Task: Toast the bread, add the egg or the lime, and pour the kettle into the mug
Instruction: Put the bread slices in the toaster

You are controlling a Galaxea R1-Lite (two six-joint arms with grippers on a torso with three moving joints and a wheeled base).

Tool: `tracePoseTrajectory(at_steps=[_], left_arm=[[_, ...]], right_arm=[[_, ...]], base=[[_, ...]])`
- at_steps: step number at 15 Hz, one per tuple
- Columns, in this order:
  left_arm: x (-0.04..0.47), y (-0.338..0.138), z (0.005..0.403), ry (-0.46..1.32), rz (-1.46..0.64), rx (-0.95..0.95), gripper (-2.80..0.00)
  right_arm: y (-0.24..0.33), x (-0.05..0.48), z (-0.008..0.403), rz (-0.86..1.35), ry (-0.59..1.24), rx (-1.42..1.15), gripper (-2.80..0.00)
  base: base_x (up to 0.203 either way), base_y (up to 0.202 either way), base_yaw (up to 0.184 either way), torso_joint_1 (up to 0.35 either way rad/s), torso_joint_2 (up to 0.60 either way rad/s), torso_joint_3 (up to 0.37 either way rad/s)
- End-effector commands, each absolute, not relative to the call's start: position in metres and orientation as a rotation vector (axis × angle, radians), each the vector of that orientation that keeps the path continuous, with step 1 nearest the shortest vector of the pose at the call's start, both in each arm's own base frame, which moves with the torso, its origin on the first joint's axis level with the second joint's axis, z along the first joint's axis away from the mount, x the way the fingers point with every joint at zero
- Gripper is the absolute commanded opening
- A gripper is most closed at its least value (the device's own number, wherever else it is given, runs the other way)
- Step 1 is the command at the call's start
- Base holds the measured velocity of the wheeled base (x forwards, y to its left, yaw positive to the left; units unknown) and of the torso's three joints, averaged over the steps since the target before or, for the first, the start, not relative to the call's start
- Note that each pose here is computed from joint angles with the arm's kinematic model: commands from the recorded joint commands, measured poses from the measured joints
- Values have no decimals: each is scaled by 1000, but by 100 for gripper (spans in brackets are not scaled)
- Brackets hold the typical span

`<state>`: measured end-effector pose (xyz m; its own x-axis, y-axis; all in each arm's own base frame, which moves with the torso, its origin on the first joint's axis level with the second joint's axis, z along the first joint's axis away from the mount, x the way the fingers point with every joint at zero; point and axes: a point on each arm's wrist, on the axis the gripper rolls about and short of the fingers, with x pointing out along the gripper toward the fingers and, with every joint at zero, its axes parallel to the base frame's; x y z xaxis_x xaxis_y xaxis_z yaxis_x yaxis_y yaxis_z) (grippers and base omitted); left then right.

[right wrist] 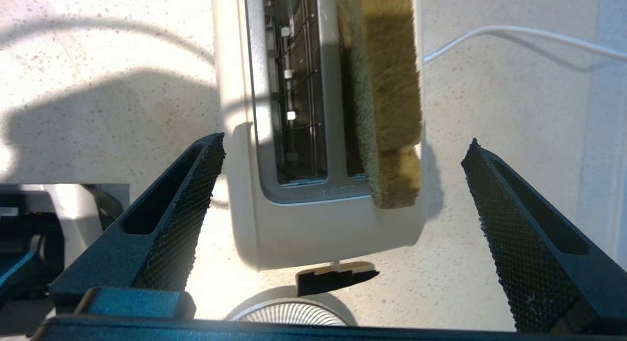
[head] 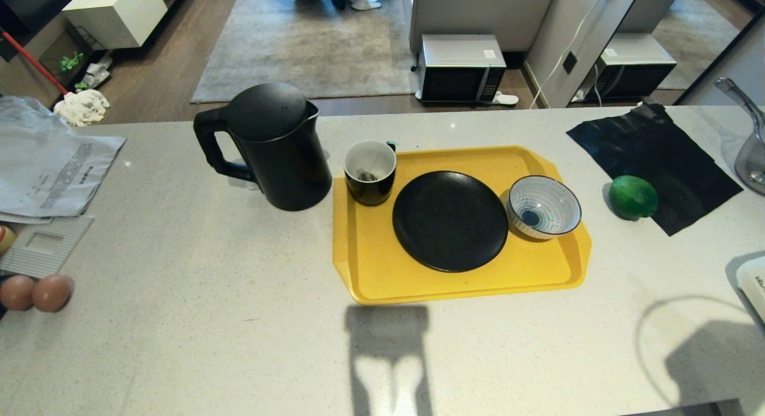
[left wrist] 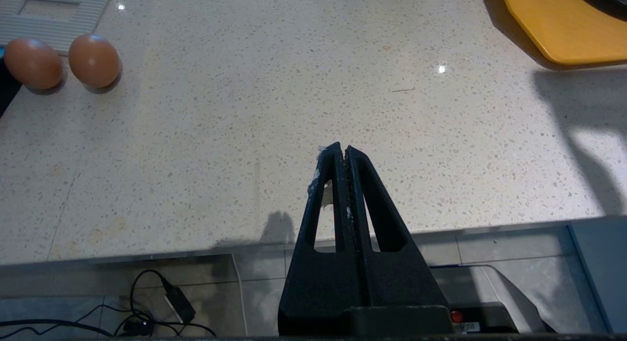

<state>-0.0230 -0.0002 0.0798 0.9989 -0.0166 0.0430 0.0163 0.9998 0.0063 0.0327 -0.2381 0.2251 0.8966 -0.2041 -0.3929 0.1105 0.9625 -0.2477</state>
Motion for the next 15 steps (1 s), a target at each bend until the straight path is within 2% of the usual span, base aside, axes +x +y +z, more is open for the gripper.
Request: tracePoseTrajectory(at_steps=[1, 12, 15], left_arm=[[-22, 0, 75, -29, -17, 6, -280], [-22, 0, 75, -29, -17, 6, -280], [-22, 0, 75, -29, -17, 6, -280]], right_arm=[[-237, 30, 233, -175, 415, -254, 0], [-202, 27, 279, -239, 295, -129, 0], [-199, 27, 280, -217, 266, -122, 0]], base=[[0, 0, 0, 0, 0, 0], [0, 0, 0, 0, 0, 0], [0, 0, 0, 0, 0, 0]])
